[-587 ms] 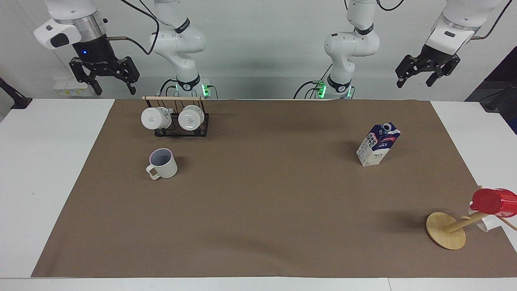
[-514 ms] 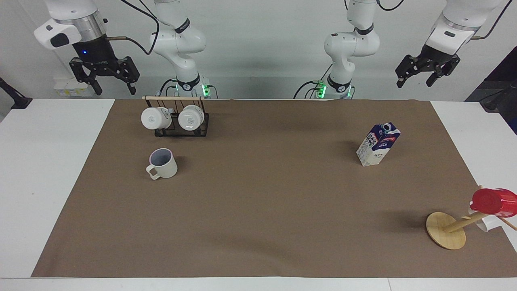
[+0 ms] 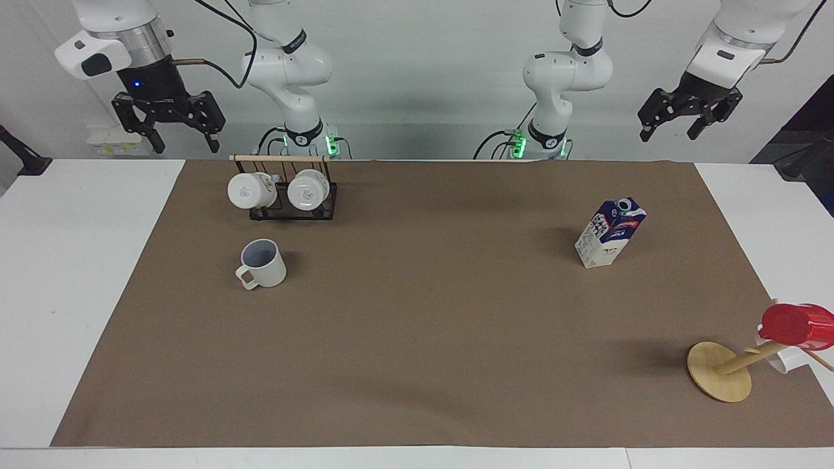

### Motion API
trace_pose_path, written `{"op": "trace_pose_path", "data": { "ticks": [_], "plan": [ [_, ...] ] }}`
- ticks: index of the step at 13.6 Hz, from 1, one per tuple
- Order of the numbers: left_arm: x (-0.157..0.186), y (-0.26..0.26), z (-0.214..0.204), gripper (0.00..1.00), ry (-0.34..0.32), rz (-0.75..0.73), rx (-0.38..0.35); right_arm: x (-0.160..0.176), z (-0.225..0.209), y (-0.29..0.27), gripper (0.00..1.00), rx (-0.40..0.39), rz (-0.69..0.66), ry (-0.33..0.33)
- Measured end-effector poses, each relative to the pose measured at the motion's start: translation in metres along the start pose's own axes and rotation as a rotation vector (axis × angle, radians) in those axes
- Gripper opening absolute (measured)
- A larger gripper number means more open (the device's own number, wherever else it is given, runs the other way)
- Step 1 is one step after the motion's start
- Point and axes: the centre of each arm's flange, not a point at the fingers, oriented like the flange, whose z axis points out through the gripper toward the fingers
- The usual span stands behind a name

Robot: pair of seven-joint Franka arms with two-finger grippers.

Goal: Place cup and milk on table

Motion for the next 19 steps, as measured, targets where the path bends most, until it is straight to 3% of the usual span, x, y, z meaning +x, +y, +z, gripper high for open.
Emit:
{"op": "trace_pose_path", "data": {
  "ticks": [19],
  "plan": [
    [0.0000, -0.0014, 0.0000, 1.00, 0.000, -0.003, -0.001, 0.0000, 0.0002, -0.0001, 1.00, 0.000, 0.000, -0.001]
  ]
}}
